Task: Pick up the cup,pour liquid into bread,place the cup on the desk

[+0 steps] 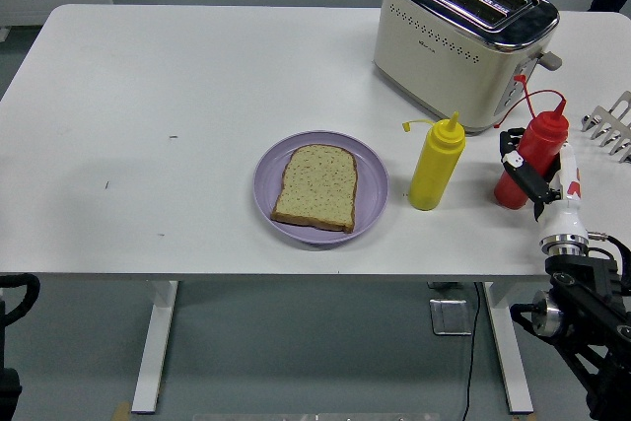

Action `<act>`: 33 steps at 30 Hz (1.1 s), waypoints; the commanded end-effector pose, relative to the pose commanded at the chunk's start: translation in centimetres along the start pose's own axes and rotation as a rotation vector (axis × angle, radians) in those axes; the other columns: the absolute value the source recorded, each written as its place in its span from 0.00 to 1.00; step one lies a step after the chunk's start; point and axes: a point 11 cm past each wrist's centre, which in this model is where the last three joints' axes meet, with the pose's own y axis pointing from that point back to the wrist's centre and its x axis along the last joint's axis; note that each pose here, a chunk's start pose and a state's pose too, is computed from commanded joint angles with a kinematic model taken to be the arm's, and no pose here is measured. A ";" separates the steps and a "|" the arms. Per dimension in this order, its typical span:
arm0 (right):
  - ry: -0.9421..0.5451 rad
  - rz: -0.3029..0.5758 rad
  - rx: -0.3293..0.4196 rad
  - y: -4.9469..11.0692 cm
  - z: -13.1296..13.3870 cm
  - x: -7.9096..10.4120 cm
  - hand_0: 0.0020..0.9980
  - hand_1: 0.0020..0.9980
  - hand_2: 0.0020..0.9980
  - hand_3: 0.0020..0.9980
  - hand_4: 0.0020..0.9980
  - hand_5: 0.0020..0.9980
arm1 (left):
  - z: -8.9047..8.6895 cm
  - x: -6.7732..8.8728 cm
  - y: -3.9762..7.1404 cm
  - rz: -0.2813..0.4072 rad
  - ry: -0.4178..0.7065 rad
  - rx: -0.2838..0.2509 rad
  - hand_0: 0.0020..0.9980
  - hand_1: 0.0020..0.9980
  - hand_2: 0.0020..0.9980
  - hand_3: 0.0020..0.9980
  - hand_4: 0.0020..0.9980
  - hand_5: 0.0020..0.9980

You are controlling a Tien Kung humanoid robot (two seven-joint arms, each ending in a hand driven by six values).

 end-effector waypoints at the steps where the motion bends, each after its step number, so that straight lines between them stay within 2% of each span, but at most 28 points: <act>1: 0.000 0.000 0.001 0.0 0.0 0.0 0.50 0.50 0.48 0.54 0.75 0.20 | 0.0 0.0 0.0 0.000 0.000 0.000 0.72 0.74 0.73 0.67 0.64 1.00; 7: 0.016 -0.011 0.013 0.4 -0.1 -0.1 0.52 0.52 0.49 0.55 0.76 0.20 | 0.0 0.0 0.0 0.000 0.000 -0.002 0.72 0.74 0.73 0.67 0.64 1.00; 8: 0.018 -0.013 0.014 0.4 -0.1 -0.1 0.58 0.56 0.54 0.62 0.77 0.20 | 0.1 0.0 0.0 0.000 0.000 -0.002 0.72 0.74 0.73 0.67 0.64 1.00; 13: 0.029 -0.011 0.015 0.7 0.0 0.1 0.58 0.56 0.54 0.62 0.77 0.20 | 0.1 0.0 0.0 0.000 0.000 -0.003 0.72 0.74 0.73 0.67 0.64 1.00; 14: 0.031 -0.013 0.013 0.7 0.1 0.1 0.69 0.63 0.60 0.76 0.78 0.20 | 0.1 0.0 0.0 0.000 0.000 -0.003 0.72 0.74 0.73 0.67 0.64 1.00; 19: 0.039 -0.012 0.007 1.0 0.3 0.3 0.69 0.63 0.60 0.76 0.78 0.20 | 0.1 0.0 0.0 -0.001 0.000 -0.003 0.72 0.74 0.73 0.67 0.64 1.00; 20: 0.041 -0.012 0.006 1.1 0.4 0.4 0.78 0.72 0.72 0.88 0.80 0.20 | 0.1 0.0 0.0 0.000 0.000 -0.002 0.72 0.74 0.73 0.67 0.64 1.00; 25: 0.047 -0.020 0.002 1.3 0.5 0.5 0.78 0.72 0.72 0.88 0.80 0.20 | 0.1 0.0 0.0 -0.001 0.000 -0.001 0.72 0.74 0.73 0.67 0.64 1.00; 26: 0.047 -0.022 0.002 1.3 0.5 0.5 0.84 0.78 0.82 0.96 0.81 0.21 | 0.0 0.0 0.0 -0.001 0.000 -0.001 0.72 0.74 0.73 0.67 0.64 1.00; 31: 0.051 -0.043 0.002 1.7 0.5 0.5 0.84 0.78 0.82 0.96 0.81 0.21 | 0.1 0.0 0.0 -0.002 -0.001 -0.001 0.72 0.74 0.73 0.67 0.64 1.00; 32: 0.051 -0.046 0.001 1.7 0.5 0.6 0.91 0.85 0.92 1.00 0.83 0.21 | 0.0 0.0 0.0 -0.002 -0.002 -0.001 0.72 0.74 0.73 0.67 0.64 1.00; 33: 0.051 -0.048 0.001 1.8 0.5 0.6 0.91 0.85 0.92 1.00 0.83 0.21 | 0.0 0.0 0.0 -0.002 -0.002 -0.001 0.72 0.74 0.73 0.67 0.64 1.00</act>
